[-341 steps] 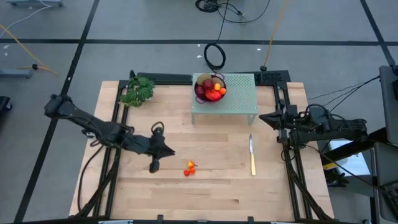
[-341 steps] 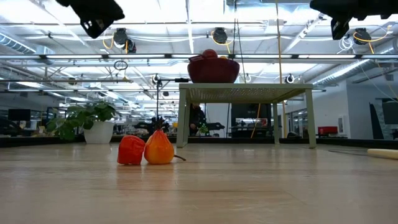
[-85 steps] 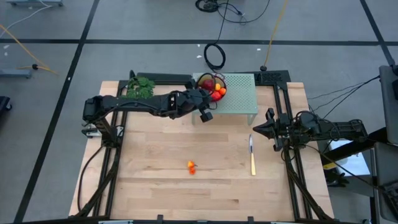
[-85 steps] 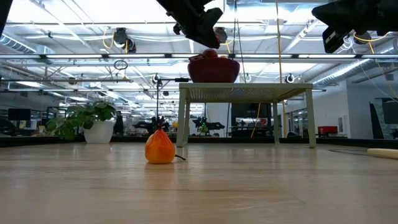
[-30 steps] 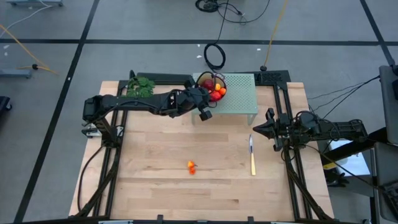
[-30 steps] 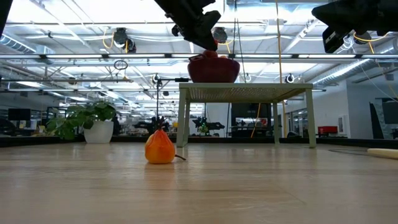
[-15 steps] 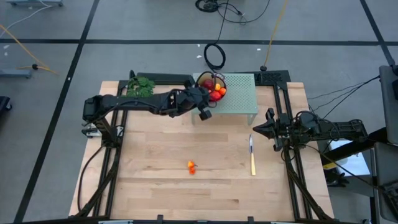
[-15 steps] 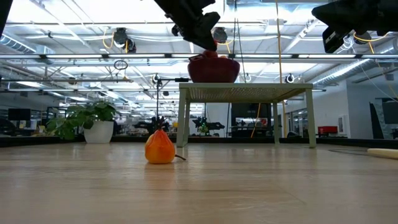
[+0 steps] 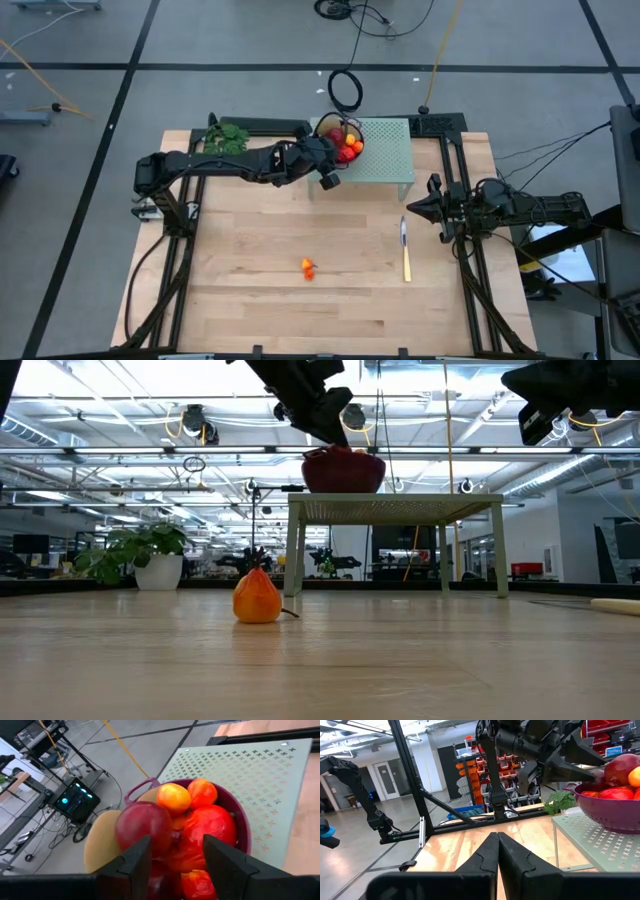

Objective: Pick & Place Fruit
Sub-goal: Put the pear into the dark red colander on the shelf

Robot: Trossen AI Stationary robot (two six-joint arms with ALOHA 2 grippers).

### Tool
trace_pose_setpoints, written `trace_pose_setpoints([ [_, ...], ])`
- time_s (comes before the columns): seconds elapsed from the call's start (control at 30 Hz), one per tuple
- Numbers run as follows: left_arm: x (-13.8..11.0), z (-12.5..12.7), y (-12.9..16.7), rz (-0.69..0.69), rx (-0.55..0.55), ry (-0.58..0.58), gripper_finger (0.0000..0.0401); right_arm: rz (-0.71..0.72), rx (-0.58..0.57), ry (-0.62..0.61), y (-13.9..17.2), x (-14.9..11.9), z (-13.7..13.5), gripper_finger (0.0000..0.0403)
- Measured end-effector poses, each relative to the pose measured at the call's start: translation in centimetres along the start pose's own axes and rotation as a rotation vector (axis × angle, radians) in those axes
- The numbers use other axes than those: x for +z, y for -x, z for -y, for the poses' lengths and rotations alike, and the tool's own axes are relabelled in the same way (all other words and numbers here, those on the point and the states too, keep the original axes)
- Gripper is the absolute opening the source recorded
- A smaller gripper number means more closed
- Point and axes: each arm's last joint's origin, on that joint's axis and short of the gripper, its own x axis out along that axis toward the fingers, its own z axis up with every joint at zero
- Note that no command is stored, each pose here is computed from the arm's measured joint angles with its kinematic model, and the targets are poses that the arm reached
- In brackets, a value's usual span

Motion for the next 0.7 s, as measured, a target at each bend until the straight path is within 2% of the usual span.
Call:
trace_pose_setpoints([
  [0.37, 0.8, 0.4, 0.7, 0.062, -0.006, 0.002, 0.0165, 0.000, 0.000, 0.000, 0.0, 0.0, 0.0, 0.0000],
  [0.6, 2.0, 1.1, 4.2, 0.103, 0.053, 0.004, 0.0153, -0.007, -0.001, 0.000, 0.0, -0.1, 0.0, 0.0000],
  [0.7, 2.4, 2.0, 6.1, 0.125, 0.024, 0.025, 0.0136, -0.011, -0.002, 0.000, 0.0, -0.1, 0.0, 0.0000],
])
